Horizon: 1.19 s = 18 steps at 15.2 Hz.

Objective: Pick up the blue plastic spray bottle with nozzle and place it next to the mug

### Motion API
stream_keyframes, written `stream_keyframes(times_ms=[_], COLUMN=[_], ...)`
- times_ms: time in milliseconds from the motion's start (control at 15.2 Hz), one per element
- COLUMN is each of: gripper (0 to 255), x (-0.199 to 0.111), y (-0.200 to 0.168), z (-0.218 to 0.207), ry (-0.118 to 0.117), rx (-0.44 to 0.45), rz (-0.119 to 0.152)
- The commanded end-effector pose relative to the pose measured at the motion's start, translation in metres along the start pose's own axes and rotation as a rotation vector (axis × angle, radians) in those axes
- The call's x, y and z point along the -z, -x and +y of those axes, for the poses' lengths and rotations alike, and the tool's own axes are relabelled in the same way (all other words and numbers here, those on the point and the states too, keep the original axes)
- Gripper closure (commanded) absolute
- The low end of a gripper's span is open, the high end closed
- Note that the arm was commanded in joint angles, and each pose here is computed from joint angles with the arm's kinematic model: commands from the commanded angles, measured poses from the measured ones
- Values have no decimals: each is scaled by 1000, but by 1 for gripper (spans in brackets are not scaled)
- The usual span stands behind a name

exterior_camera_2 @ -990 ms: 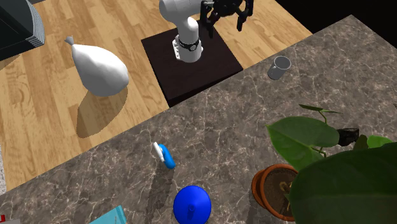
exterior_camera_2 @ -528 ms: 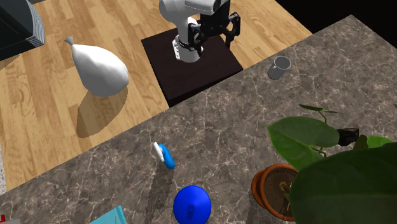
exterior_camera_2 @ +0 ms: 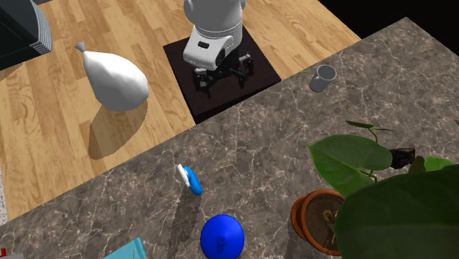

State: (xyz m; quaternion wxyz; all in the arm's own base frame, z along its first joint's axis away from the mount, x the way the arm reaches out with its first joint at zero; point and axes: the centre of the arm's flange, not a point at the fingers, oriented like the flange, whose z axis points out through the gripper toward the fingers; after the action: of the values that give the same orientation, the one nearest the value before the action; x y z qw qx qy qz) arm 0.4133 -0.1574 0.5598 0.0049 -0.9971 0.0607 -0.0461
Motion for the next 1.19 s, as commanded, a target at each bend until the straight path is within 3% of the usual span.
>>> stream_keyframes(times_ms=[0,1122], gripper=[0,0], x=[-12,-108], y=[-15,-145], z=[18,182], ry=[2,8], rx=[9,69], rz=[-10,-97])
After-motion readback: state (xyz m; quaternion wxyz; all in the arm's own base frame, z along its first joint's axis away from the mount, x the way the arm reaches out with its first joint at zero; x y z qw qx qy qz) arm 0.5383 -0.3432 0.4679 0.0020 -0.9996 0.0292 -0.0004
